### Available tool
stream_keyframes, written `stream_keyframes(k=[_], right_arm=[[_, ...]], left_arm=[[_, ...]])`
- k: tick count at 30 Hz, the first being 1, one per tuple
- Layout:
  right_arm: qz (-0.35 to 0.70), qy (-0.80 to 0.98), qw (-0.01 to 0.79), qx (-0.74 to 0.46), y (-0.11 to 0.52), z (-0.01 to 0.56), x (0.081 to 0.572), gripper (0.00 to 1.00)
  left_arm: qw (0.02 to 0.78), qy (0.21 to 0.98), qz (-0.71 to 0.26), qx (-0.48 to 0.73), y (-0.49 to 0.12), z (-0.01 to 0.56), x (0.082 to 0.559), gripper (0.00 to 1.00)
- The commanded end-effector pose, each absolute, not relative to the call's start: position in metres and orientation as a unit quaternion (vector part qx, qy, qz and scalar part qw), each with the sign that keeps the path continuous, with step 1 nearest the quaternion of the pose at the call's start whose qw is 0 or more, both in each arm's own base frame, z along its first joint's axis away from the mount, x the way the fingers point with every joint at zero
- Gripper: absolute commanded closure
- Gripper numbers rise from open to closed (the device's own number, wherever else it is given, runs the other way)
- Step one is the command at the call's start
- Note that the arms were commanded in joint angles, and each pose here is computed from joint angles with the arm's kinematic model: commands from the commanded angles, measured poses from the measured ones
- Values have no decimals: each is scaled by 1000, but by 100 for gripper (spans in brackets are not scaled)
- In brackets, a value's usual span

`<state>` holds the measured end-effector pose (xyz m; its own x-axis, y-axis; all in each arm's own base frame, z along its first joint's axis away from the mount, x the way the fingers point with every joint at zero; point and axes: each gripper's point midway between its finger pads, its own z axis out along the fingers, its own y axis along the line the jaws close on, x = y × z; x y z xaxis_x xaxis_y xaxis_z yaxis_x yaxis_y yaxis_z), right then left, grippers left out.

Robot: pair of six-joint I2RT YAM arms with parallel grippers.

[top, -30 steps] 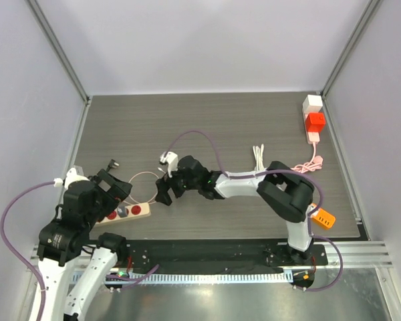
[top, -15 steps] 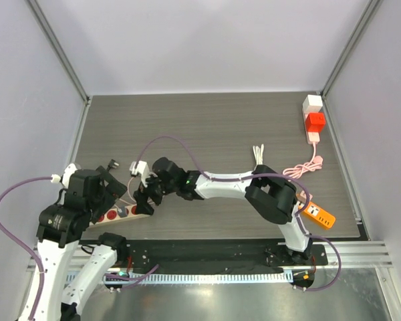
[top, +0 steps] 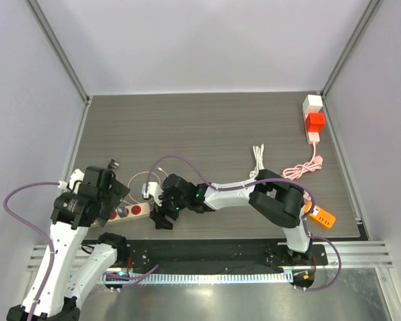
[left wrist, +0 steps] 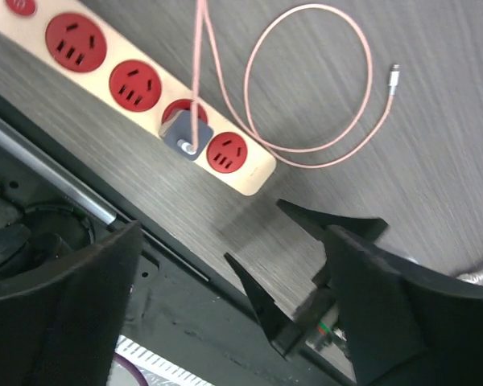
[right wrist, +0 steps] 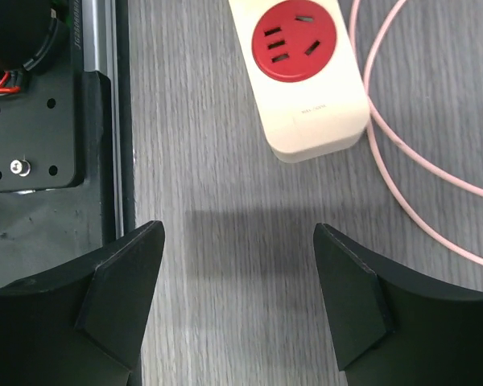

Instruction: Pull the plug off the socket

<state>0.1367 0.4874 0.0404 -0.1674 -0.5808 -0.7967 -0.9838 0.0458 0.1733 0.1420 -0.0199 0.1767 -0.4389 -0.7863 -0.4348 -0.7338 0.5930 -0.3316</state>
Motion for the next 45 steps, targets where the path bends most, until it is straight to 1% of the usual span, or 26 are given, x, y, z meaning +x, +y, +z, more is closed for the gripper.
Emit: stream_keyframes(k=[1,3,6,7,10,13,17,28,31,35,37,39,45], right_arm=[[390,630,358,-569,501,93,149,20],[399,629,362,-561,501,97,148,20],[404,630,370,-551,499,103,149,19],[406,630,373,-547,498,105,149,20],[429,623,378,-534,498,112,148,23],[443,603,392,-536,494,119,142,33],[444,585,414,-538,488,126,143,33],[441,588,414,-537,489,122,145,35],[444,586,414,-537,489,126,144,35],[442,585,416,-538,488,127,144,35],[438,585,418,-539,487,127,145,35],[436,587,420,-538,487,127,146,35],[424,584,425,-547,484,130,149,35]], left_arm=[[259,837,-24,-481,-14,164,128,10],[275,824,-22,-495,-9,167,131,12],[293,809,-18,-509,-2,170,132,18],[291,808,-16,-511,-2,167,132,23],[260,804,-9,-534,-6,153,127,26],[233,796,-1,-559,-10,143,127,26],[226,786,13,-576,-9,140,133,25],[160,772,88,-609,-8,104,138,26],[160,762,93,-620,-7,103,143,30],[151,757,104,-628,-6,99,148,30],[141,754,115,-632,-5,94,149,29],[116,753,124,-635,-4,86,147,28],[85,759,110,-636,-8,72,158,29]])
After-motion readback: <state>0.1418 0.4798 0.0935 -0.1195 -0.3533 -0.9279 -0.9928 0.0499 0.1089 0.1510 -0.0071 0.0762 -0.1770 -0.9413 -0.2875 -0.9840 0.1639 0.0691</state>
